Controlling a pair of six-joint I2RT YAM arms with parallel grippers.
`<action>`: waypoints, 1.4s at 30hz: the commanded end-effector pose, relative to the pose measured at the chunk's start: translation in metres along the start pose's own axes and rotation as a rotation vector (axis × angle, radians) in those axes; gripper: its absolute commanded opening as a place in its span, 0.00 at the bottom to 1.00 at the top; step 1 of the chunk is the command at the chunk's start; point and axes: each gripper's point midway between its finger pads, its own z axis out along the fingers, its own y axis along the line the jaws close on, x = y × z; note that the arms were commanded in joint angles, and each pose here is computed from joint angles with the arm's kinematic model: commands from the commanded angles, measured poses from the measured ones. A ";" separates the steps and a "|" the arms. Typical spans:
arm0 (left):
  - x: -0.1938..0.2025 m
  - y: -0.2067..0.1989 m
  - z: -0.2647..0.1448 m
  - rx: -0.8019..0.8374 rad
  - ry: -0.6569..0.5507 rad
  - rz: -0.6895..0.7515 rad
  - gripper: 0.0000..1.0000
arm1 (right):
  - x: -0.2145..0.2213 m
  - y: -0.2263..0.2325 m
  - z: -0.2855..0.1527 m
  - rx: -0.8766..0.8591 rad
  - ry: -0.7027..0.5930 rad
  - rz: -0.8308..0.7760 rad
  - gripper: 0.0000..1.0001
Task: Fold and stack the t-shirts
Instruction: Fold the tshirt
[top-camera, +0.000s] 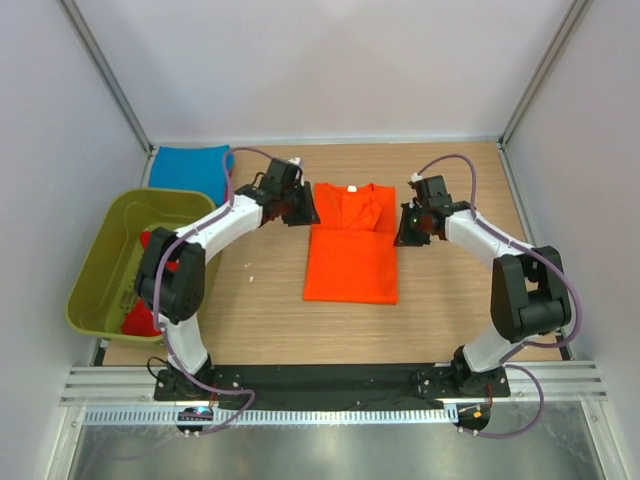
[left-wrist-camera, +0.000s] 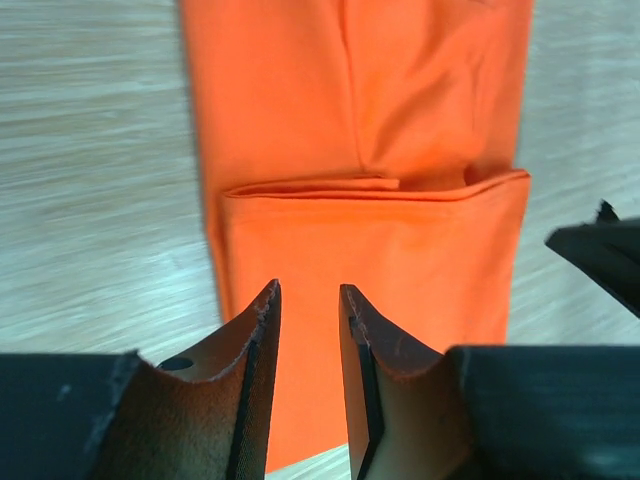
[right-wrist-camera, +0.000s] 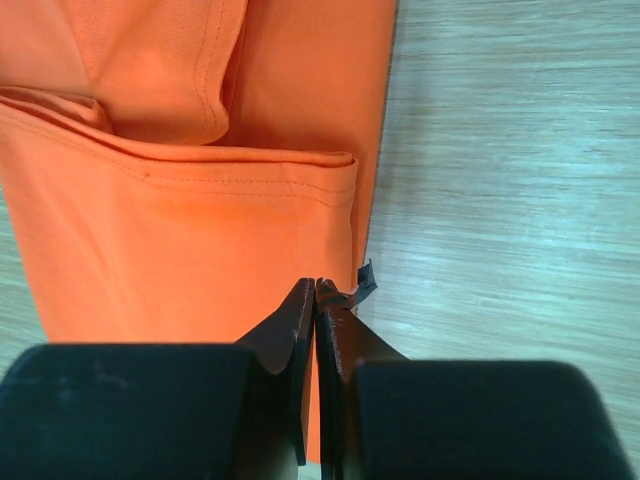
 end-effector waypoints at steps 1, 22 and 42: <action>0.025 -0.018 0.011 0.106 0.074 0.017 0.31 | -0.015 0.009 0.005 -0.038 -0.012 -0.020 0.09; 0.036 0.039 0.050 -0.148 0.111 0.009 0.30 | -0.019 0.002 0.028 -0.010 -0.019 -0.028 0.22; 0.117 0.032 -0.009 -0.028 0.253 -0.058 0.33 | 0.104 0.025 -0.023 -0.223 0.197 0.184 0.22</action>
